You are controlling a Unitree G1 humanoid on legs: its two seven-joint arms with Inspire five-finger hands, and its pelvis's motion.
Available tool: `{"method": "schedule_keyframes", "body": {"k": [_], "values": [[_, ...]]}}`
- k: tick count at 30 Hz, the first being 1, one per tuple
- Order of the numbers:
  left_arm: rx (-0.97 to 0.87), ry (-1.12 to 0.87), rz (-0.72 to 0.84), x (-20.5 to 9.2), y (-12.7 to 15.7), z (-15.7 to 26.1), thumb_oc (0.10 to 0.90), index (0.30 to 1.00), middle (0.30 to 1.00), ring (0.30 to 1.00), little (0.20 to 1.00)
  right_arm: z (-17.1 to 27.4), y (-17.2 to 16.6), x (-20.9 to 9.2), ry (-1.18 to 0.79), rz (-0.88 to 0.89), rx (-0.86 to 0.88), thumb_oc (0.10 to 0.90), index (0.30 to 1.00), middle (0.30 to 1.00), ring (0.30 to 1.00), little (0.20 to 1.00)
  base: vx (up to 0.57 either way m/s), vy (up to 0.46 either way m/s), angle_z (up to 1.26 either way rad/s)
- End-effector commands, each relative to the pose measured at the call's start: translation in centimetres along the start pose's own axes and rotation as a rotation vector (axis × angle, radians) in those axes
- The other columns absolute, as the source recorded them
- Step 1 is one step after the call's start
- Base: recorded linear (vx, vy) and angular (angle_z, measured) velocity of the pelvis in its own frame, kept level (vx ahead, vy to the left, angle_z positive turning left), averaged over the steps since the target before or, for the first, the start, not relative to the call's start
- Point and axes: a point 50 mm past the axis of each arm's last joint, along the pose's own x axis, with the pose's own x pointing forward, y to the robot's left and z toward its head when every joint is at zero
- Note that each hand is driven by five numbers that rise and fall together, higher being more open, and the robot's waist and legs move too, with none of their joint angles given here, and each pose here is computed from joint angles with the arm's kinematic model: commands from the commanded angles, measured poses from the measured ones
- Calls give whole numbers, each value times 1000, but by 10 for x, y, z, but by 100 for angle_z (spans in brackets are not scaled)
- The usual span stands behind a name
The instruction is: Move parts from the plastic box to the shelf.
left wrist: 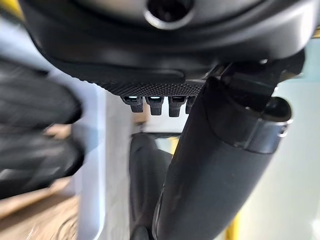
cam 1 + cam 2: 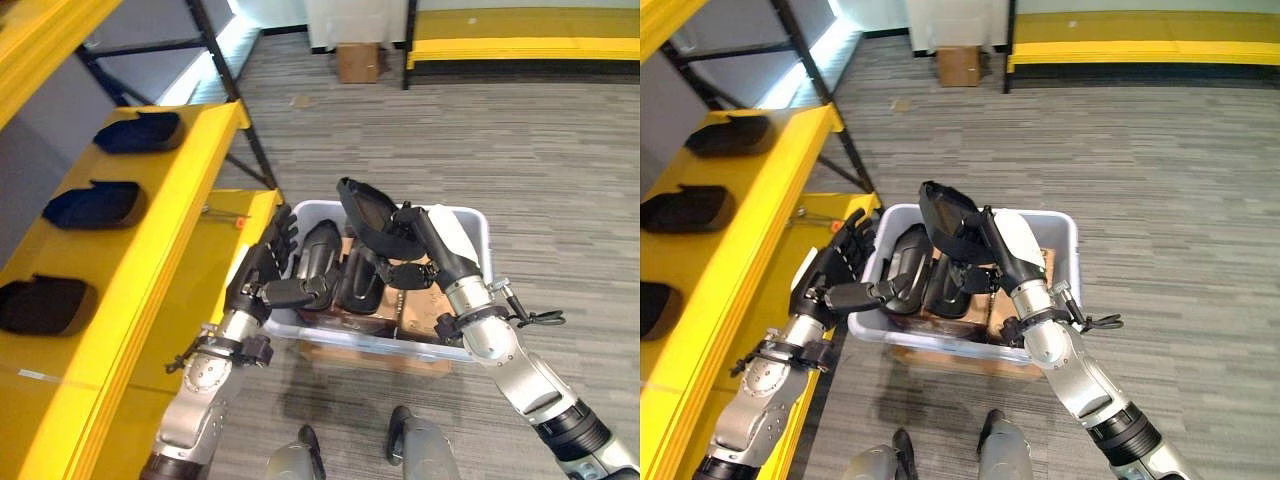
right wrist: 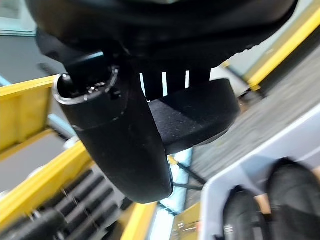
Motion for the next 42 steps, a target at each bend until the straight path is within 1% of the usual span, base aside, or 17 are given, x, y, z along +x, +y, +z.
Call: {"method": "schedule_keyframes", "body": {"k": [1,3,5,7,8,13,17,22,27,29,33,37,42], "values": [[72,-379,-61,12,-4,58,900,1000,1000,1000,1000,55,-38,19,-321,-230,79,400,300,300,300,300,-25,423,63],[35,-439,-57,2,3,55,900,1000,1000,1000,1000,51,-44,14,-313,-240,90,400,300,300,300,300,-30,366,53],[33,-448,-65,0,4,55,900,1000,1000,1000,1000,51,-45,13,-315,-242,93,400,300,300,300,300,-15,144,36],[54,-478,-95,-5,1,57,900,1000,1000,1000,1000,51,-44,12,-325,-247,100,400,300,300,300,300,-27,314,44],[21,-495,-108,-9,-2,56,900,1000,1000,1000,1000,51,-38,8,-323,-255,114,400,300,300,300,300,-25,353,37],[39,-527,-146,-14,-7,57,900,1000,1000,1000,1000,54,-30,5,-356,-270,122,400,300,300,300,300,-12,211,23],[118,-575,-100,-22,-5,60,900,1000,1000,1000,1000,55,-28,0,-383,-308,153,400,300,300,300,300,3,162,12],[144,-605,-27,-31,5,63,900,1000,1000,1000,1000,56,-26,-3,-391,-309,160,400,300,300,300,300,7,144,3],[165,-625,-9,-39,10,66,900,1000,1000,1000,1000,57,-27,-5,-398,-330,146,400,300,300,300,300,-35,119,6],[173,-626,-28,-42,11,66,900,1000,1000,1000,1000,57,-29,-5,-394,-347,136,400,300,300,300,300,-41,185,9],[134,-635,-34,-47,14,67,900,1000,1000,1000,1000,53,-32,-6,-379,-393,129,400,300,300,300,300,-67,178,14],[71,-604,-77,-39,12,62,900,1000,1000,1000,1000,52,-37,-14,-389,-425,113,400,300,300,300,300,3,175,30],[-13,-566,-167,-36,5,57,900,1000,1000,1000,1000,42,-48,-38,-361,-460,63,400,300,300,300,300,-26,74,112]]}}
